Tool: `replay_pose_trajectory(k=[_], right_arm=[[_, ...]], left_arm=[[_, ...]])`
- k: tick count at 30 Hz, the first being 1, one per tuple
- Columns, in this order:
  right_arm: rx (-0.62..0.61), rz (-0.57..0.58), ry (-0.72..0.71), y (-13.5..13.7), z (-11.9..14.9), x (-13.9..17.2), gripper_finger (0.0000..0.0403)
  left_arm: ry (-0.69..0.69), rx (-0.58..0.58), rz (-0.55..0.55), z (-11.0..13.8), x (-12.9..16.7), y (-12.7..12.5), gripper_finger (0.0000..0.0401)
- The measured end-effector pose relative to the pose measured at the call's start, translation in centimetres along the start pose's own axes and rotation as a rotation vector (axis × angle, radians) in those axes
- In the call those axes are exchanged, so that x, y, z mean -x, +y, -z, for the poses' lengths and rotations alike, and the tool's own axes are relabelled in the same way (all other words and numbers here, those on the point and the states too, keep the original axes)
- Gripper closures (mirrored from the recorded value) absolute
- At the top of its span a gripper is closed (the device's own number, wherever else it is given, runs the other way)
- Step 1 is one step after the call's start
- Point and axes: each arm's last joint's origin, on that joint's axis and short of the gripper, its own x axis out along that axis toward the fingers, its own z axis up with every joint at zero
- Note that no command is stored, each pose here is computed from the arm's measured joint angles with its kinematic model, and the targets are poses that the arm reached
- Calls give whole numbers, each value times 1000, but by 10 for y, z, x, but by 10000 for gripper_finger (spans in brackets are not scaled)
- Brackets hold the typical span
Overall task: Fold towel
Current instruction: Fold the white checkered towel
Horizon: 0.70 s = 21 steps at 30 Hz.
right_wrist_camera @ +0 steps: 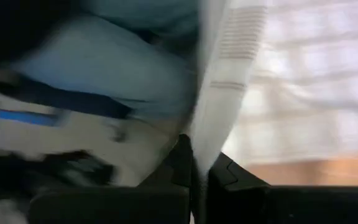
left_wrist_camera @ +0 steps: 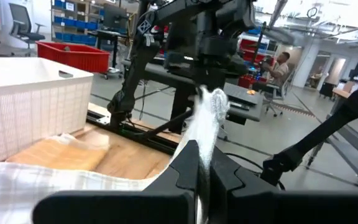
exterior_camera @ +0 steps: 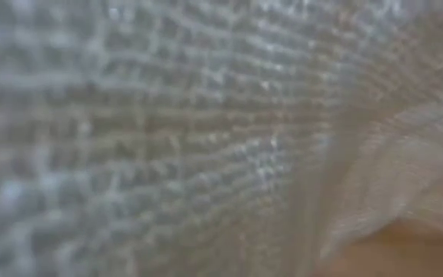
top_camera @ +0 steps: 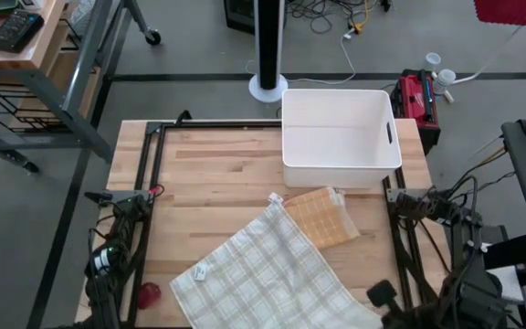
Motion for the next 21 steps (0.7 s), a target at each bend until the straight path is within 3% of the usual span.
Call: replay_pose_trajectory(k=[3,9,17,21], right_arm=[[23,145,1,-14,-3,-8,403],[108,265,3,-39,-15,-20,403],[323,385,153,-76,-20,-55,403],[409,383,117,-91,-24,-67,403]], left_arm=[[-1,9,-5,10,0,-2,401],[-4,30,-15,29,-6,0,401],[-13,34,-40,64,-23,9,401],[-19,85,-54,81,-31,15,401]])
